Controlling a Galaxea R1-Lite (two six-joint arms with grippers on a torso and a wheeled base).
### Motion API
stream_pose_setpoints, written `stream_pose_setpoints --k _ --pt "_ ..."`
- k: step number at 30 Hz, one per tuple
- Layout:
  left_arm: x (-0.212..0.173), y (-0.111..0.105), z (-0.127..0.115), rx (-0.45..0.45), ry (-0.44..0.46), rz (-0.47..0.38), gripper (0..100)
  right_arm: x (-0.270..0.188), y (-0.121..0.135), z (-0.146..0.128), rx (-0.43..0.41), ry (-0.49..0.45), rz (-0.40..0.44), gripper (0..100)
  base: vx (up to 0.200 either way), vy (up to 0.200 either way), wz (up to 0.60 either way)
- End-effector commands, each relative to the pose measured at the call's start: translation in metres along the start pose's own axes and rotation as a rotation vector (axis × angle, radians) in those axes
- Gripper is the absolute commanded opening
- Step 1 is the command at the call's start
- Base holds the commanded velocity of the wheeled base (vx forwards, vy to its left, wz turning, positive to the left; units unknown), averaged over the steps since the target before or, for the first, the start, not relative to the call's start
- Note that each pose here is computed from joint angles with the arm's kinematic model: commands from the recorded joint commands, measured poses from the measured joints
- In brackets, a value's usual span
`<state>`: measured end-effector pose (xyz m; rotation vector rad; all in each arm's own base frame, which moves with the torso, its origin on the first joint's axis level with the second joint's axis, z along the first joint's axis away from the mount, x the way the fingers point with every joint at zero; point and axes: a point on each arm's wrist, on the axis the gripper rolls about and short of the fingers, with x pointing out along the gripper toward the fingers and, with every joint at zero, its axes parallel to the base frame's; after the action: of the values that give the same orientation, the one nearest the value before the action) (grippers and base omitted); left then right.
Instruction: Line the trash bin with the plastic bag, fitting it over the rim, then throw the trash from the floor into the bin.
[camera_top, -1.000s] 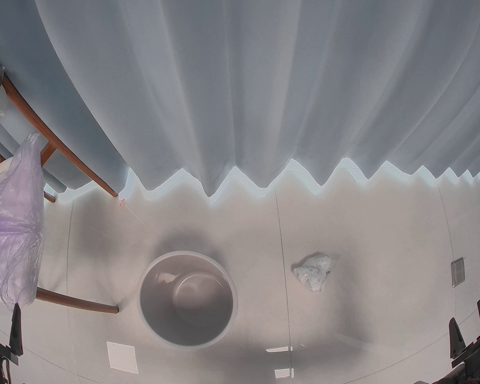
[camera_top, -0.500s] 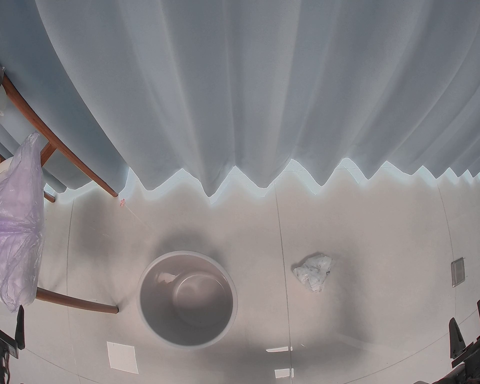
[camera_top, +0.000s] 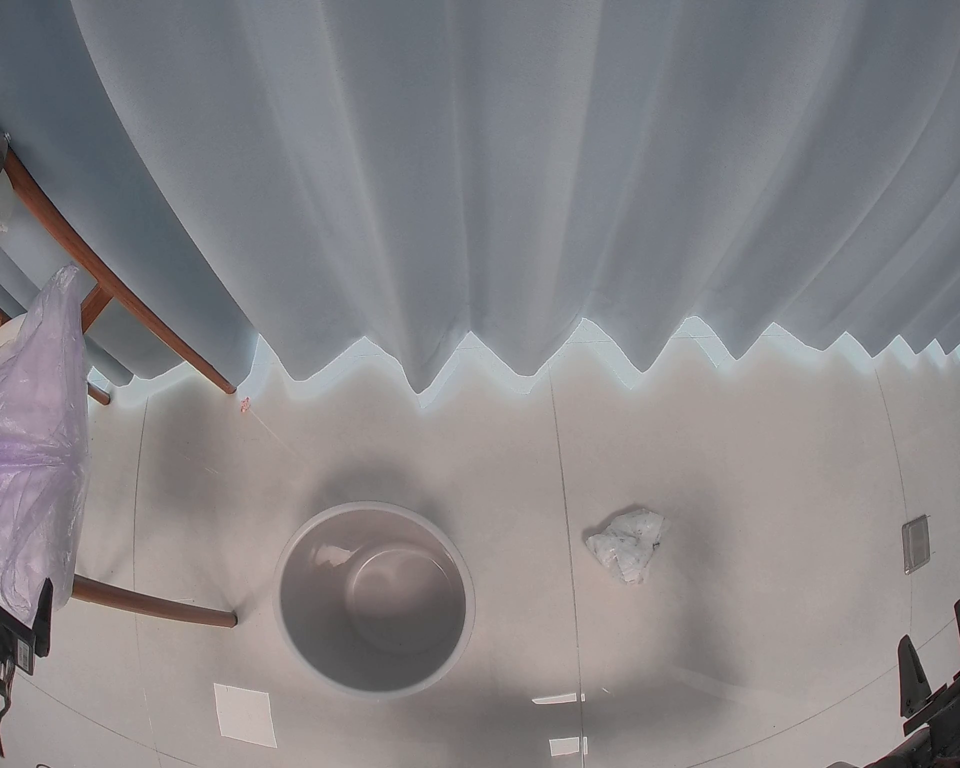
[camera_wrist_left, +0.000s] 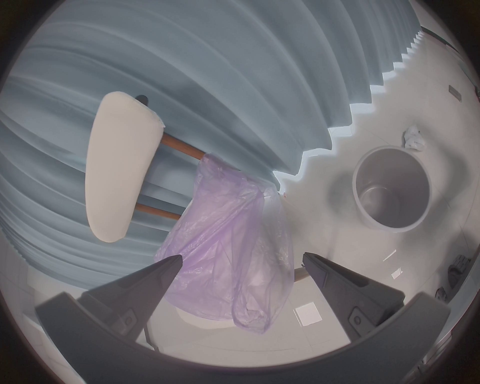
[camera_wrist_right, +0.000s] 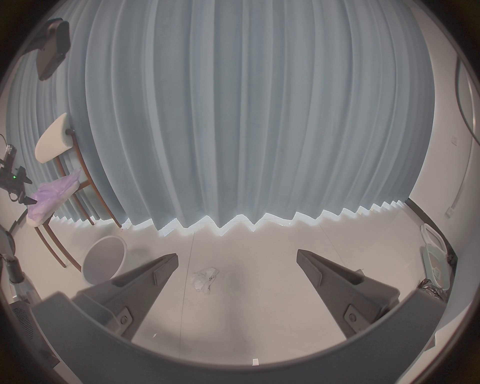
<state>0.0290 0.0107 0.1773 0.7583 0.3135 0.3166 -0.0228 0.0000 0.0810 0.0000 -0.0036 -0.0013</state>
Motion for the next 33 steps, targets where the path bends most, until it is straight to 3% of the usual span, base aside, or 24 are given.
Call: stream_pose_setpoints --k 1,11,16,23,33 --pt "0.021 0.000 0.005 0.039 0.058 -0.051 100 0.000 0.000 -0.005 0.000 0.001 0.000 100 0.000 0.000 0.00" --pt "0.057 0.001 0.016 0.095 0.056 -0.060 100 0.000 0.000 -0.005 0.000 0.001 0.000 100 0.000 0.000 0.00" --pt "0.073 -0.008 0.023 0.113 0.036 -0.139 100 0.000 0.000 -0.005 0.000 0.001 0.000 100 0.000 0.000 0.00" --pt "0.083 -0.011 0.024 0.124 0.057 -0.160 100 0.000 0.000 -0.005 0.000 0.001 0.000 100 0.000 0.000 0.00" --pt "0.106 -0.010 0.032 0.123 0.078 -0.092 100 0.000 0.000 -0.005 0.000 0.001 0.000 100 0.000 0.000 0.00"
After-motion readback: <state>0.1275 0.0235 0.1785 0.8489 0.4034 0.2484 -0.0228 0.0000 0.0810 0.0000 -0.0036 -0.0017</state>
